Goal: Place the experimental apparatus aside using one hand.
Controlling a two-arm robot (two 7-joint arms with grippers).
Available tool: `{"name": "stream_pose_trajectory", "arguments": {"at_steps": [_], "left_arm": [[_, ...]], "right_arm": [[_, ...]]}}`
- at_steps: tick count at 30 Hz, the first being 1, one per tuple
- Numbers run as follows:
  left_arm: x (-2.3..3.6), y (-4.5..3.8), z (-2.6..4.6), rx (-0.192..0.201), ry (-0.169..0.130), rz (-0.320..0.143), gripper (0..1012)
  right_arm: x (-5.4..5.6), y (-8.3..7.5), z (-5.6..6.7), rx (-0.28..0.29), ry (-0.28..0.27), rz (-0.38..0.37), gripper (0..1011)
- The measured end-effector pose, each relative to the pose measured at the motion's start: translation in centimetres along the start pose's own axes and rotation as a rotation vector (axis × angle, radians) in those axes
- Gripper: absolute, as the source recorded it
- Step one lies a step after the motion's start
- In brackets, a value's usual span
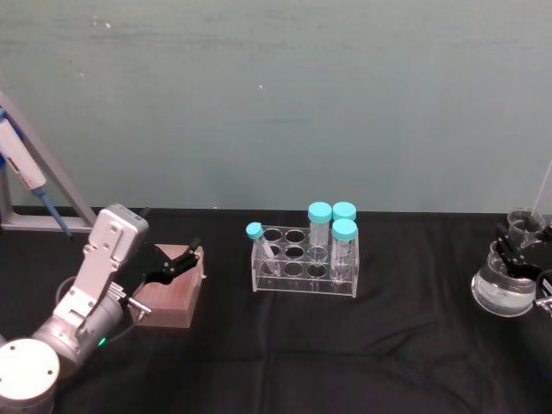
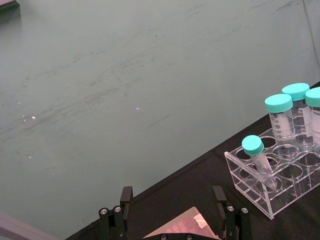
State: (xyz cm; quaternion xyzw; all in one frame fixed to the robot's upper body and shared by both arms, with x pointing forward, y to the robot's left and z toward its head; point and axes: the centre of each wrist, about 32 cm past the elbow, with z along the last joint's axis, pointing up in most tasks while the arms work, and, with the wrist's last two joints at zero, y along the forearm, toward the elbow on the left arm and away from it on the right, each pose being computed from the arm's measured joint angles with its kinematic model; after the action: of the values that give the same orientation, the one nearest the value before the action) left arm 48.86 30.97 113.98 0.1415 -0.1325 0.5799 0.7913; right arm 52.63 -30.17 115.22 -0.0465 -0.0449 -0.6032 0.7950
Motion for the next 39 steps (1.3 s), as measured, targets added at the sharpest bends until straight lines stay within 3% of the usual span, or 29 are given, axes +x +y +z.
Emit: {"name": "stream_pose_trajectory", "arguments": {"at_steps": [39], "left_arm": [[0.0, 0.0, 0.0, 0.0, 0.0, 0.0, 1000]], "right_arm": [[0.93, 0.69, -0.39, -0.038, 0.074, -0.033, 451]]}}
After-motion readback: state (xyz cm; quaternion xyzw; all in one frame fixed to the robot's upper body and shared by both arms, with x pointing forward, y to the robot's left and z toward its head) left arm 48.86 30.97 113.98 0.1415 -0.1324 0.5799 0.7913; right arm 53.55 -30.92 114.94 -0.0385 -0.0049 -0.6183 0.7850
